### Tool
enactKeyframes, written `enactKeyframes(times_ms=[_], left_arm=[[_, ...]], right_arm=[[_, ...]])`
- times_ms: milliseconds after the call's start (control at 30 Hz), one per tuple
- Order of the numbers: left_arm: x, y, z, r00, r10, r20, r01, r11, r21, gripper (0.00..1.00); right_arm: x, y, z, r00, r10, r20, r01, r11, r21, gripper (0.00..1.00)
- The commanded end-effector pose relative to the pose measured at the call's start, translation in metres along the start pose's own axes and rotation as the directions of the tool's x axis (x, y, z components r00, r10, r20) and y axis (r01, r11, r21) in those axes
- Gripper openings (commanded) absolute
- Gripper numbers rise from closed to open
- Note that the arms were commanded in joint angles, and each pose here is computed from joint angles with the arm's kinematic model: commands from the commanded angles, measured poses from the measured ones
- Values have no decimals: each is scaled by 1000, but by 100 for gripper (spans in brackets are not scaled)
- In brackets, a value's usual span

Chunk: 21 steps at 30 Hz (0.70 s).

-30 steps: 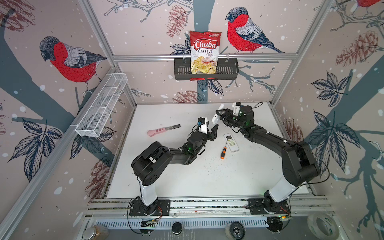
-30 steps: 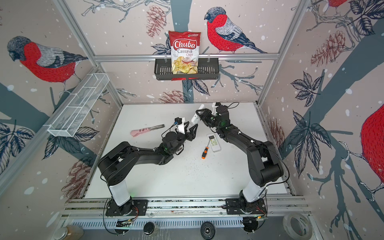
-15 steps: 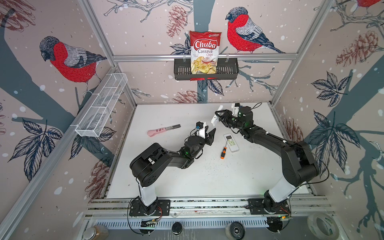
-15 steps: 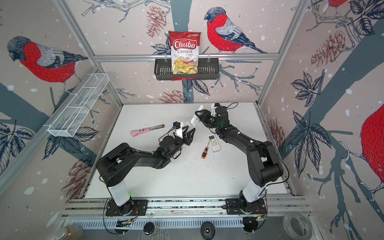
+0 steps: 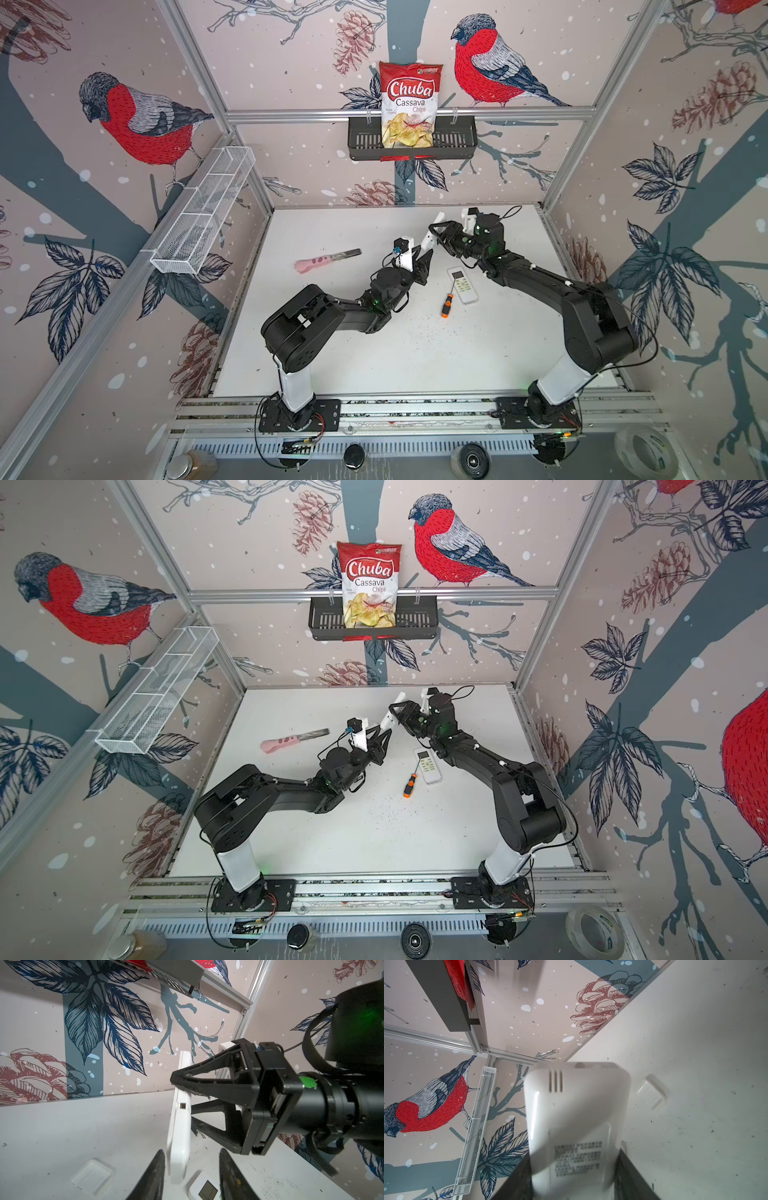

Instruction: Unload the batteries from the remote control

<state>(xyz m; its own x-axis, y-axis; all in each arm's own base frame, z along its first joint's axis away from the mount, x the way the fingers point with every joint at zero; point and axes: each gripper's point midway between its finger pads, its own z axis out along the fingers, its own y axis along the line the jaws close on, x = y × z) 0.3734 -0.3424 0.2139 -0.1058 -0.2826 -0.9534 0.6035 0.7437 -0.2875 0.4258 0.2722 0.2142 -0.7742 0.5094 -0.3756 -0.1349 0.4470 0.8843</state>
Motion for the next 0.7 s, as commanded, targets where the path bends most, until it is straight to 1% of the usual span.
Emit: enactKeyframes(times_ms=[0, 367, 533, 667], left_arm=[[-11, -4, 2, 999, 11, 45, -12, 1000, 18, 39], [-7, -10, 6, 999, -9, 34, 8, 999, 50, 32], [-1, -15, 7, 1000, -15, 21, 13, 998, 63, 31], [5, -13, 3, 1000, -20, 12, 20, 999, 50, 31]], right_arm=[[-4, 9, -1, 999, -33, 18, 34, 999, -25, 37], [-6, 9, 0, 999, -34, 23, 35, 999, -26, 36], [-6, 6, 2, 999, -32, 22, 33, 999, -21, 36], [-7, 6, 2, 999, -31, 24, 32, 999, -22, 36]])
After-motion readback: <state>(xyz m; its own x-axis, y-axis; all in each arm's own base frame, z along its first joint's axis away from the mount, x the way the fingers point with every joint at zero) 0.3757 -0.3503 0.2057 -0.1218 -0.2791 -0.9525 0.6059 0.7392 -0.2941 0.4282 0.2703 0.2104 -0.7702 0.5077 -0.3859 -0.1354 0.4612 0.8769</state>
